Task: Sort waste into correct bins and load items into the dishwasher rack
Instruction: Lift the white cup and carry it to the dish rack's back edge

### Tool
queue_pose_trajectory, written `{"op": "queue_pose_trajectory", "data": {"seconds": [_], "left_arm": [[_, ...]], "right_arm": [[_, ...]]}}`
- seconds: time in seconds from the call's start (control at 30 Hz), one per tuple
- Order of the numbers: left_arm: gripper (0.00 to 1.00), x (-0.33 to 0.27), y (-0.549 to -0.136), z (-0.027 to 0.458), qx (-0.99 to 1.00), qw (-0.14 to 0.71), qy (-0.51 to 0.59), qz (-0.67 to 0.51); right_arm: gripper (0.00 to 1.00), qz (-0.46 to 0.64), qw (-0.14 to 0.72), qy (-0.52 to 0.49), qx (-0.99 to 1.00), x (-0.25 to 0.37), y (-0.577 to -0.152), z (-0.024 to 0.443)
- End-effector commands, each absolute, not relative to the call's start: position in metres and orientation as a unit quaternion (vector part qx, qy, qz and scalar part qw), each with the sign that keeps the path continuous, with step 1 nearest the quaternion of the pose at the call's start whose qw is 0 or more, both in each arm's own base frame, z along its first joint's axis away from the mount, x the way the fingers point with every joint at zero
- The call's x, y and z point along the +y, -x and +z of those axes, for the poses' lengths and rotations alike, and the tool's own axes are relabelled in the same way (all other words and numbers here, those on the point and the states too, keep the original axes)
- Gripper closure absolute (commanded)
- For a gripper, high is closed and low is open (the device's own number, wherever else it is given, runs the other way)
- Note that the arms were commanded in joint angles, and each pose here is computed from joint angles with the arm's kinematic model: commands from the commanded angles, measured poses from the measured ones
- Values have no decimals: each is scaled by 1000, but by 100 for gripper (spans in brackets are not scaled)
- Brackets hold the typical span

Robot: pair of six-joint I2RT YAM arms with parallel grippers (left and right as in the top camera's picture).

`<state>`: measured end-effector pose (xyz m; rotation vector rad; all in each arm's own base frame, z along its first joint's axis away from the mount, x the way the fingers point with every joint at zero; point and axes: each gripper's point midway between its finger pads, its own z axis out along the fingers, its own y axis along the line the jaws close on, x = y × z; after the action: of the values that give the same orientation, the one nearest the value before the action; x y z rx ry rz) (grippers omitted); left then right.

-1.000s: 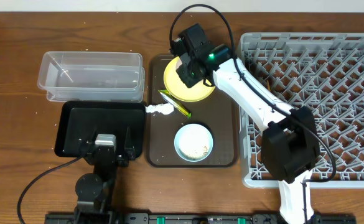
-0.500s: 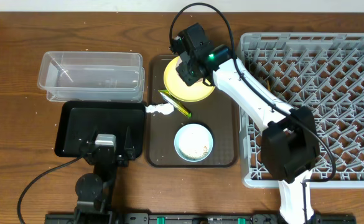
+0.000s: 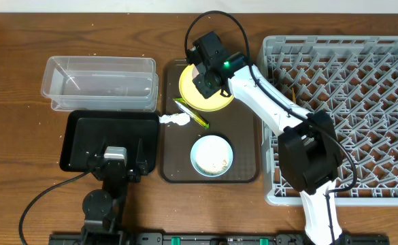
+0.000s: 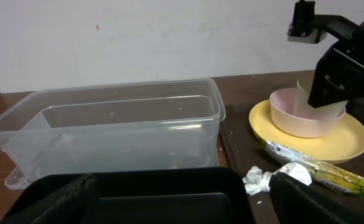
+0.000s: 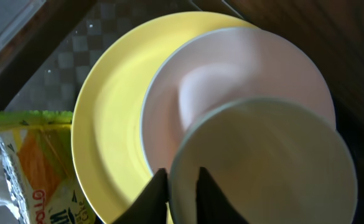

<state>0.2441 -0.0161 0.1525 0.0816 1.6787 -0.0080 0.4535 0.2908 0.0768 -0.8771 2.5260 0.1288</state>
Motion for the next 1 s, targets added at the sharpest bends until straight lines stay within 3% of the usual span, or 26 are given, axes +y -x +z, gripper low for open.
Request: {"op": "queue_pose_trajectory", "data": {"seconds": [0.0,0.07,0.3,0.6,0.97], "left_arm": [[10,-12,-244,134,763,646,-33,9],[10,-12,-244,134,763,646,-33,9],[10,-12,-244,134,763,646,-33,9],[10,-12,-244,134,763,646,-33,9],[10,-12,-244,134,763,646,-33,9]], "right_arm": [[92,43,227,324,917,292,-451,73],[96,43,227,324,917,292,-451,73],[98,49,251,322,912,297,-458,88],[99,65,310,312,896,296,-458,154],[99,225,336,278,871,268,-449,240]]}}
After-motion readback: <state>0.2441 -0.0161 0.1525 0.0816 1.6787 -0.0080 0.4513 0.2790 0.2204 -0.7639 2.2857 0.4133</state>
